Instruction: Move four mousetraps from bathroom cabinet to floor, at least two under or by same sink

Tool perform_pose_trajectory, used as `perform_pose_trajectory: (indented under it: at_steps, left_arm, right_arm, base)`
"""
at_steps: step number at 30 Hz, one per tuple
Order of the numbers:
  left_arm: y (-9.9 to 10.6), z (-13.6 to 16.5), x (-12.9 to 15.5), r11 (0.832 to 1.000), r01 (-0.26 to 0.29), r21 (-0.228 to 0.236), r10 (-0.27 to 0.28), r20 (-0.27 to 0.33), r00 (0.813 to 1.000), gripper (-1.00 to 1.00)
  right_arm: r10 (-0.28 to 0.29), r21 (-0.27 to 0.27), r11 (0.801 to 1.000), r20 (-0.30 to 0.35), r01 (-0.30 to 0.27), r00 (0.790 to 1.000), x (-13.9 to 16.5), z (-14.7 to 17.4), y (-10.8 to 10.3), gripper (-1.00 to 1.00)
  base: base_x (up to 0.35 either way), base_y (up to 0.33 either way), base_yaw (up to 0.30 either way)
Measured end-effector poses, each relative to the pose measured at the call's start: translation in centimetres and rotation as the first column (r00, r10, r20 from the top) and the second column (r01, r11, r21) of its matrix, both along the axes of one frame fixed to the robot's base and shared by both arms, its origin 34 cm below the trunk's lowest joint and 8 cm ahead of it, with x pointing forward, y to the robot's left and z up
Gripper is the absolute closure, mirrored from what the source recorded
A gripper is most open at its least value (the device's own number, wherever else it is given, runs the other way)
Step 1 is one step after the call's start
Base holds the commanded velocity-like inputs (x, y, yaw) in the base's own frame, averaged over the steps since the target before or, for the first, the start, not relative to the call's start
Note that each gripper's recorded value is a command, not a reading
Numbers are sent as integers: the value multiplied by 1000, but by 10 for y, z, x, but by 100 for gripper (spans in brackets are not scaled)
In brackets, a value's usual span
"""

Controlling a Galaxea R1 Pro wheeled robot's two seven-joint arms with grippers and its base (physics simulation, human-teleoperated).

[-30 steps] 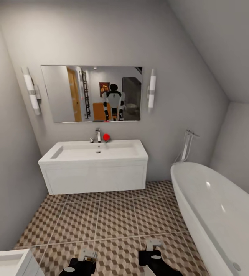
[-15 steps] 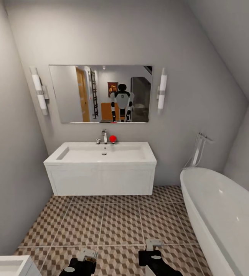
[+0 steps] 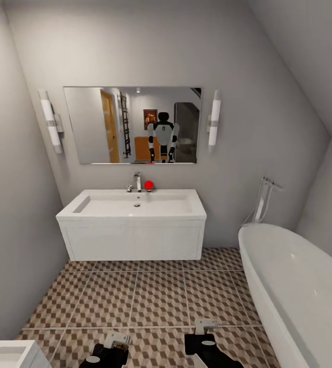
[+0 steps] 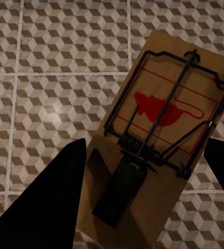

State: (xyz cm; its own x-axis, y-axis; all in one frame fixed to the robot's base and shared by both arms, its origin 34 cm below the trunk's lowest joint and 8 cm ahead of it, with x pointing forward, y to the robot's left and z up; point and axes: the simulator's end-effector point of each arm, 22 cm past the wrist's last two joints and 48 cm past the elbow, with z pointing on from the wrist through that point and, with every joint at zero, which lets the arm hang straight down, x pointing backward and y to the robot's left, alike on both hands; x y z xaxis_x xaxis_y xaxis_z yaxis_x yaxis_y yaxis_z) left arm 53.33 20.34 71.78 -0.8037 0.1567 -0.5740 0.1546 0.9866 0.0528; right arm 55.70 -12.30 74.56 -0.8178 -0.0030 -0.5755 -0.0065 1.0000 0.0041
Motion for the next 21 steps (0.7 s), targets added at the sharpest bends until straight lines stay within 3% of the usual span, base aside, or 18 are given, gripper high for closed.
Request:
perform_pose_trajectory:
  at_steps: [10,21]
  left_arm:
    - [0,0,0,1000,0,0,0,0,1000,100]
    - [0,0,0,1000,0,0,0,0,1000,100]
  right_arm:
    - [0,0,1000,0,0,1000,0,0,0,100]
    - [3,-2,1000,1,-3,1000,0,0,0,100]
  base:
    - [0,-109,122]
    - [0,-34,16]
